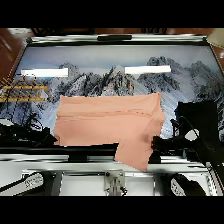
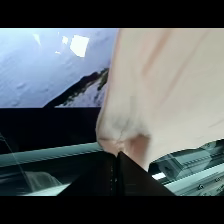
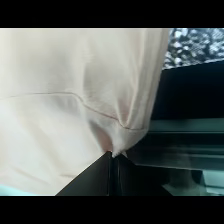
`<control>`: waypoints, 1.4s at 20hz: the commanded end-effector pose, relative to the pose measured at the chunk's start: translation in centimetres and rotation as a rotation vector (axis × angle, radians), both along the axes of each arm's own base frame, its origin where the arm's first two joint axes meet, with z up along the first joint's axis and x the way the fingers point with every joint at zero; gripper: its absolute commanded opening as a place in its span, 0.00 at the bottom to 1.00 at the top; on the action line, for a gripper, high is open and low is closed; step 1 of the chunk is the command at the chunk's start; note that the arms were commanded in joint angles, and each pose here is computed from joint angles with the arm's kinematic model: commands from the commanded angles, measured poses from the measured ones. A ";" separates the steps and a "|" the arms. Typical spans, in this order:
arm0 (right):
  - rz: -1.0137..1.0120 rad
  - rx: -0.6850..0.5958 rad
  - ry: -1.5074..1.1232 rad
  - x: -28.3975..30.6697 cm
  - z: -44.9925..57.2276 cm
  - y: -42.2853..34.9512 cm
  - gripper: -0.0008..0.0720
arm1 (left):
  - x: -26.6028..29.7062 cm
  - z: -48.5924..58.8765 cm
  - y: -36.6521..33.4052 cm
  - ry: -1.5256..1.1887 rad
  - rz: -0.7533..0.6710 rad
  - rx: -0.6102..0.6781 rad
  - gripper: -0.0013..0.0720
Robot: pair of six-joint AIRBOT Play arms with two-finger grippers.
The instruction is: Fold the shirts.
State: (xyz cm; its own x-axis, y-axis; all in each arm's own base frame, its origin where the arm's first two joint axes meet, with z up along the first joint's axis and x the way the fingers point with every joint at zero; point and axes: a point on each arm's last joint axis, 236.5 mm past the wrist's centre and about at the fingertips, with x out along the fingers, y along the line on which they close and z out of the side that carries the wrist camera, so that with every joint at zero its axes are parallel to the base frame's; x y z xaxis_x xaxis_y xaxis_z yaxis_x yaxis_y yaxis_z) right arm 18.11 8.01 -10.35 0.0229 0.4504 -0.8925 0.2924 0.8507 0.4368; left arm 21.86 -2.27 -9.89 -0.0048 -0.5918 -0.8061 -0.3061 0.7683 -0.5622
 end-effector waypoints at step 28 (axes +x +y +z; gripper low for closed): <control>-0.050 -0.068 -0.354 27.5 4.6 -5.1 0.77 | 23.9 4.2 1.8 -0.312 0.229 0.086 0.87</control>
State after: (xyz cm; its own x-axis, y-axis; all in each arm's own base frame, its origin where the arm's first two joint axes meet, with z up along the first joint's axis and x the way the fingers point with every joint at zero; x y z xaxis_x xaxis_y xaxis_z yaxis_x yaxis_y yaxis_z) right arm 45.74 3.23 -5.25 0.3753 0.3730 -0.8485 0.2134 0.8561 0.4707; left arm 46.03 -0.30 -5.65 0.3962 -0.4581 -0.7957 -0.2936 0.7579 -0.5825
